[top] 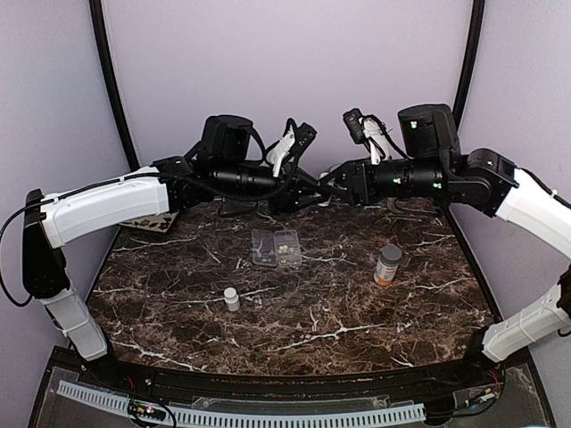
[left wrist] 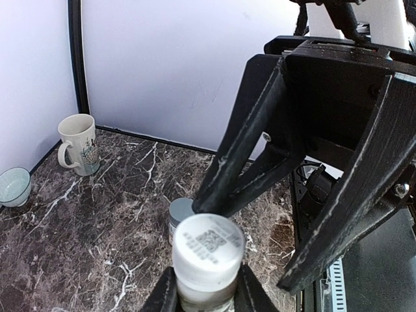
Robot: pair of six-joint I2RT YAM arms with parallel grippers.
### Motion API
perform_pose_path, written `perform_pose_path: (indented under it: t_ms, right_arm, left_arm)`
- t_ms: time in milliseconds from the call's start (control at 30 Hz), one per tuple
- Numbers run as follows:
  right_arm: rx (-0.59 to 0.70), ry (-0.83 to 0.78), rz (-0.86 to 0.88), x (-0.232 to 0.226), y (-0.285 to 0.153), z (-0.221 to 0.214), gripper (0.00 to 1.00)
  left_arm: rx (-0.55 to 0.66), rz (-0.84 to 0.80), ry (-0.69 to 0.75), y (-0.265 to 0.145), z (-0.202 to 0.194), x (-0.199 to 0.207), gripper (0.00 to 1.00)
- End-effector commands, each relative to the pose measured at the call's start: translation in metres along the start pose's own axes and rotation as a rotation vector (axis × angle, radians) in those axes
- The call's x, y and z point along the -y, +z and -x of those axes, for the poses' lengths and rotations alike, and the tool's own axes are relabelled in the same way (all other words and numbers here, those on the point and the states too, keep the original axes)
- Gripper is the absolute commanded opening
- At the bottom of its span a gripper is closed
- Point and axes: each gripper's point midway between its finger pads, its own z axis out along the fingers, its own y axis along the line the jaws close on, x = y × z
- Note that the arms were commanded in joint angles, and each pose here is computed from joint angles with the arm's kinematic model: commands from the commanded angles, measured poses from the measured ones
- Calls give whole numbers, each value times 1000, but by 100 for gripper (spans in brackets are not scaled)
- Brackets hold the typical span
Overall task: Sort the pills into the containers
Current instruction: Screw the lid of the pill bottle onto the pill bottle.
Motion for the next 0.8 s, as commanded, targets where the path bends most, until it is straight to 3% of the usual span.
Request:
perform_pose_path:
  t_ms: [0, 767]
  right_arm:
    - [47, -2, -6, -4, 0, 17, 44]
    - [16, 13, -37, 1, 13, 17, 33]
  left_arm:
    - [18, 3, 32, -9, 11, 8, 0]
    - [30, 15, 51, -10, 16, 8, 0]
